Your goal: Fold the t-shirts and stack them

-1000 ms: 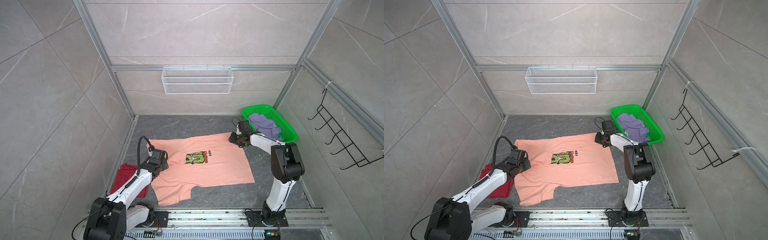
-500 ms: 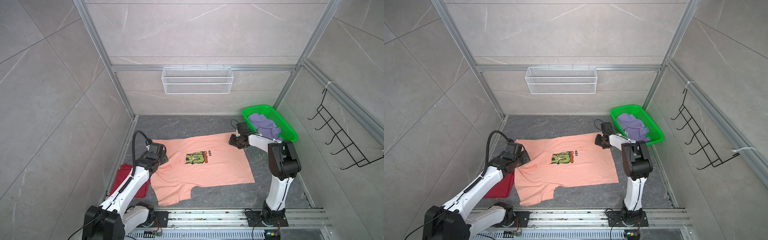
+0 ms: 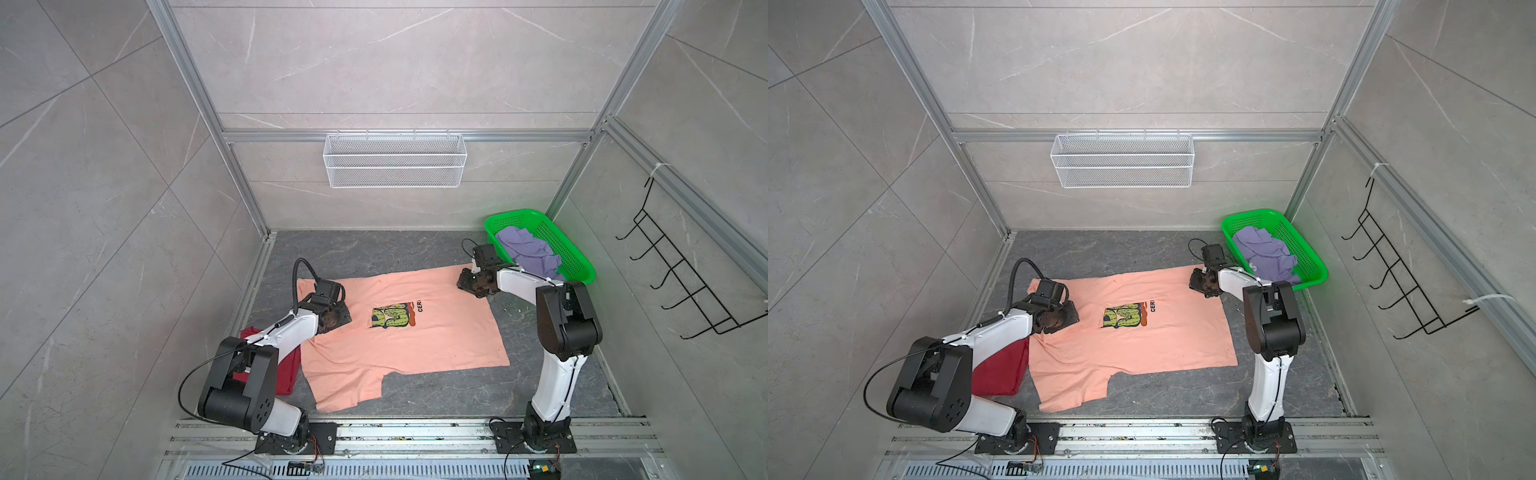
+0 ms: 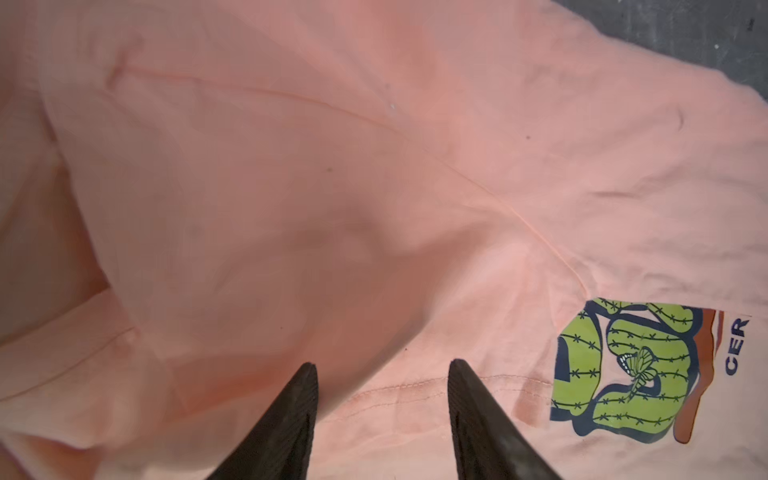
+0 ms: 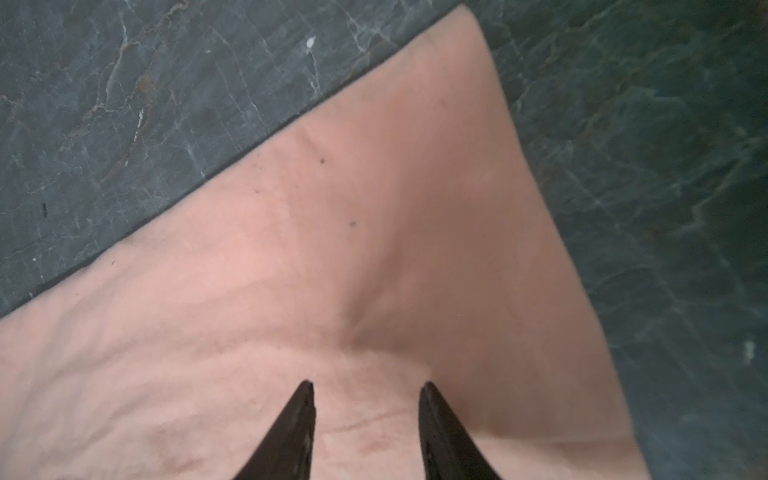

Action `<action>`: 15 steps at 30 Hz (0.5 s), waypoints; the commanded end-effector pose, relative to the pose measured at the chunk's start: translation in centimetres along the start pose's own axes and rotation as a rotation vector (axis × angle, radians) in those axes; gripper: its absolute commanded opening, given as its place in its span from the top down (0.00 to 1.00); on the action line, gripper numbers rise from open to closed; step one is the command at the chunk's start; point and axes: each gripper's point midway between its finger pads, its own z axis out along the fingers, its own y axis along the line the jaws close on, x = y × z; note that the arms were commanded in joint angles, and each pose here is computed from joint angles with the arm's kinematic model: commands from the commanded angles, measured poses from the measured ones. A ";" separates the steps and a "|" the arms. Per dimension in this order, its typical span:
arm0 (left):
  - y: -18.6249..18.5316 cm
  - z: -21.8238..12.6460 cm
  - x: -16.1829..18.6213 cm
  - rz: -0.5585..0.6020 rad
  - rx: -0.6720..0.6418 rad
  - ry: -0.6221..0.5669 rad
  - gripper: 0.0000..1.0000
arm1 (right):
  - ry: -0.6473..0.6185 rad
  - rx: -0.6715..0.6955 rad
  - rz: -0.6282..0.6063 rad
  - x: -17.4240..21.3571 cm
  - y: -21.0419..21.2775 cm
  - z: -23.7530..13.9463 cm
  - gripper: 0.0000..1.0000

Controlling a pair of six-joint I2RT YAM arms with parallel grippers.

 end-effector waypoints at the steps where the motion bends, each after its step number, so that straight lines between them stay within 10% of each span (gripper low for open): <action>1: -0.8 0.7 0.7 -0.065 0.062 0.022 0.47 | 0.008 0.006 0.009 0.0 -0.1 0.1 0.57; 8: 1.4 1.7 4.2 -0.154 0.020 0.099 0.50 | 0.003 0.042 0.015 -0.4 -1.4 0.0 0.57; 15: -1.5 -2.5 -2.5 -0.050 0.075 -0.082 0.43 | -0.036 0.043 0.020 -1.8 -1.8 -1.5 0.57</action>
